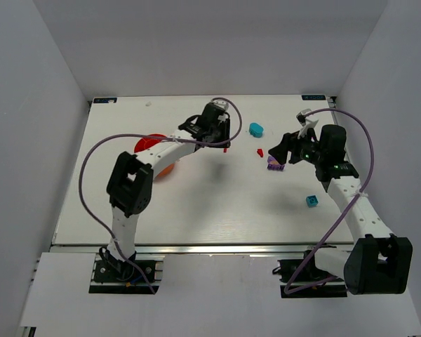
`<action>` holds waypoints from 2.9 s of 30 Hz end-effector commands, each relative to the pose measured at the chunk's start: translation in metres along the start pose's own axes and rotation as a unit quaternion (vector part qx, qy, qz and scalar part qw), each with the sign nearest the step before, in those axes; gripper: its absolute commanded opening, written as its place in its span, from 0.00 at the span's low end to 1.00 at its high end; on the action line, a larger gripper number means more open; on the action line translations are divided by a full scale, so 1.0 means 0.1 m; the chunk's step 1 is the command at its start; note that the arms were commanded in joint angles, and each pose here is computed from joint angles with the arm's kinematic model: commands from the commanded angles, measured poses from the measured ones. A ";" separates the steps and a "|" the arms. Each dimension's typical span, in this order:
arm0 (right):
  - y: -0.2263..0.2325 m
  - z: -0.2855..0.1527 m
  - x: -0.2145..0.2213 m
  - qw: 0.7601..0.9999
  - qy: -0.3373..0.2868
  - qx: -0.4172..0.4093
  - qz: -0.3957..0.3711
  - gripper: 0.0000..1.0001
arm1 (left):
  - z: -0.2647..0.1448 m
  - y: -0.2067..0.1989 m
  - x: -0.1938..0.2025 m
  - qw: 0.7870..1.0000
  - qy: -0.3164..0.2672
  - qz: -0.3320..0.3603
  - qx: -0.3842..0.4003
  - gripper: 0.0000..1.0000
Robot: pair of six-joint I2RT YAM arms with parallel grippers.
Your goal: Sort the legos into containers by color
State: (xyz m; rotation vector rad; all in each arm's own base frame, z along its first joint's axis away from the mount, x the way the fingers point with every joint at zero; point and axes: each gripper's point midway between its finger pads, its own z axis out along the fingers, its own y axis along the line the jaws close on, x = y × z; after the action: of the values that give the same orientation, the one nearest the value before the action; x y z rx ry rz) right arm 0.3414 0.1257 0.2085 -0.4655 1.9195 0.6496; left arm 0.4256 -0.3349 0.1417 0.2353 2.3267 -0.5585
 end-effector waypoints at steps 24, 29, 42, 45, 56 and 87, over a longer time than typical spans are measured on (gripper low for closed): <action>0.11 -0.23 -0.30 0.998 -0.051 -0.026 -0.001 0.67 | 1.01 0.34 0.00 0.983 -0.014 0.054 -0.177 0.51; 0.10 -0.24 -0.30 0.998 -0.051 -0.025 0.000 0.67 | 1.03 0.37 0.06 0.982 -0.009 0.053 -0.179 0.48; 0.13 -0.24 -0.29 0.998 -0.050 -0.033 0.003 0.67 | 1.12 0.37 0.18 0.984 0.010 0.055 -0.171 0.39; 0.14 -0.23 -0.29 0.998 -0.049 -0.035 0.003 0.67 | 1.13 0.36 0.19 0.984 0.011 0.056 -0.168 0.40; 0.15 -0.23 -0.27 0.998 -0.048 -0.039 0.005 0.67 | 0.99 0.39 0.16 0.982 0.013 0.064 -0.175 0.24; 0.16 -0.19 -0.12 0.997 -0.026 -0.075 0.017 0.63 | -1.76 1.61 -0.64 0.966 -0.143 -0.024 -0.215 0.09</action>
State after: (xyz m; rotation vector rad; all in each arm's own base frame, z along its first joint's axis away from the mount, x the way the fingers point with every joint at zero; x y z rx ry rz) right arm 0.3250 0.1225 0.2315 -0.4729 1.8532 0.8032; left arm 0.4200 -0.1493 0.2550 -0.0434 2.0911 -0.1594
